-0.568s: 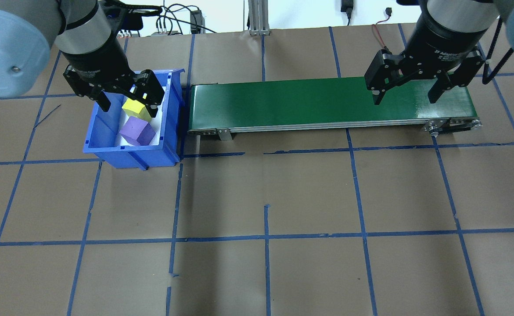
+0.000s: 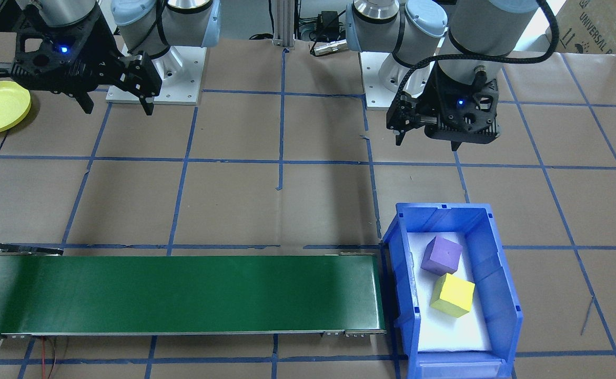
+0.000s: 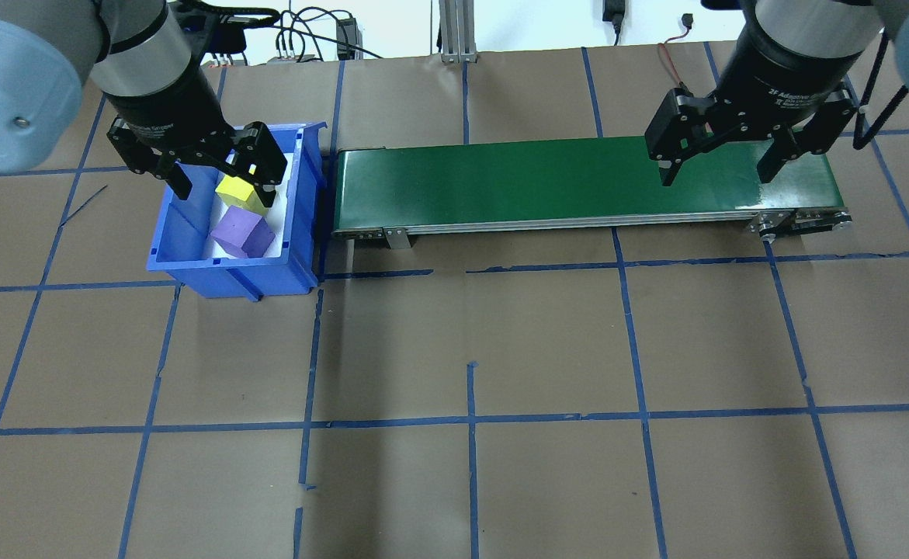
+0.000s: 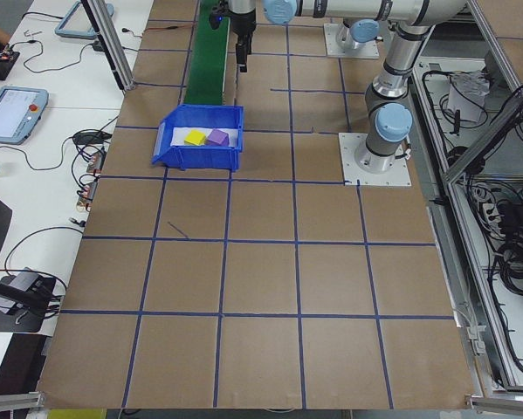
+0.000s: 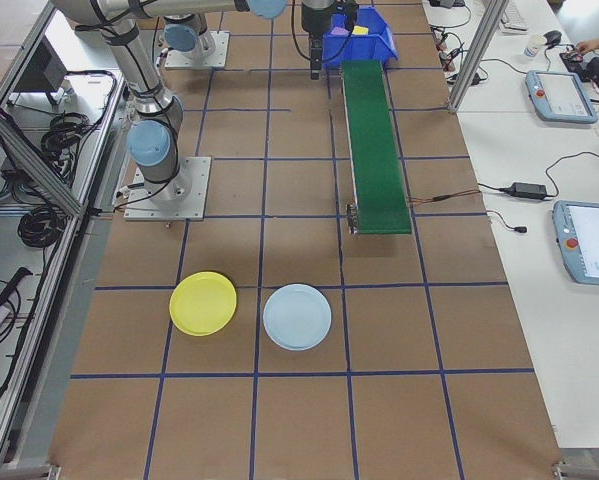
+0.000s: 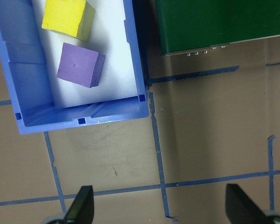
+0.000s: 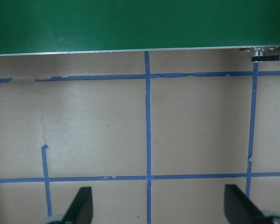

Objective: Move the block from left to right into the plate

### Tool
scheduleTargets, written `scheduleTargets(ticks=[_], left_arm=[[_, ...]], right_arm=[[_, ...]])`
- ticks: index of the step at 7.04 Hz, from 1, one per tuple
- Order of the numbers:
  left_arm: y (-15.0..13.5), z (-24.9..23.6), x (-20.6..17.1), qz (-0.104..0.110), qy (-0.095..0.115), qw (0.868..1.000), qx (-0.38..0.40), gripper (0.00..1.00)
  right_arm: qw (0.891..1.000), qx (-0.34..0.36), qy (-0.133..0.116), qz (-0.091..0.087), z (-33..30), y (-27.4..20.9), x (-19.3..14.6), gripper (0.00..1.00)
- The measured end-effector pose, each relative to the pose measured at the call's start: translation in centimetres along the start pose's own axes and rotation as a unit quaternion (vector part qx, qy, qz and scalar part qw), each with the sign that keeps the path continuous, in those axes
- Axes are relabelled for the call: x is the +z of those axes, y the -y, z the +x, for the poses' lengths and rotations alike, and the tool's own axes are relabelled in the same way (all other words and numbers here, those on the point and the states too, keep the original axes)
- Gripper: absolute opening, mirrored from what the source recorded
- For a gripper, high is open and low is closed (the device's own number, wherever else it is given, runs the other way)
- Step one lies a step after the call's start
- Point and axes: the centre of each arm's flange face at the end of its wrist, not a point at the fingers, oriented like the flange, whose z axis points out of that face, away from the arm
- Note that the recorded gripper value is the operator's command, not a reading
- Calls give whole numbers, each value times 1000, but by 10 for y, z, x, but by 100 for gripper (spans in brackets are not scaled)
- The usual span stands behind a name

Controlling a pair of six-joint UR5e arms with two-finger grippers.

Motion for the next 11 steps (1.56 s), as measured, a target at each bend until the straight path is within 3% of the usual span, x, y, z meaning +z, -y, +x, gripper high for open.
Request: scheduleTargets(ticks=[3, 5, 7, 11], left_arm=[[11, -49, 3, 2, -4, 999, -46, 100], [35, -62, 17, 14, -2, 998, -56, 100], [79, -74, 57, 29, -1, 998, -61, 100], [124, -110, 121, 44, 3, 997, -57, 100]], right_arm=[[1000, 0, -1, 0, 0, 0, 0, 100], [1000, 0, -1, 0, 0, 0, 0, 100], [1000, 0, -1, 0, 0, 0, 0, 100], [1000, 0, -1, 0, 0, 0, 0, 100]])
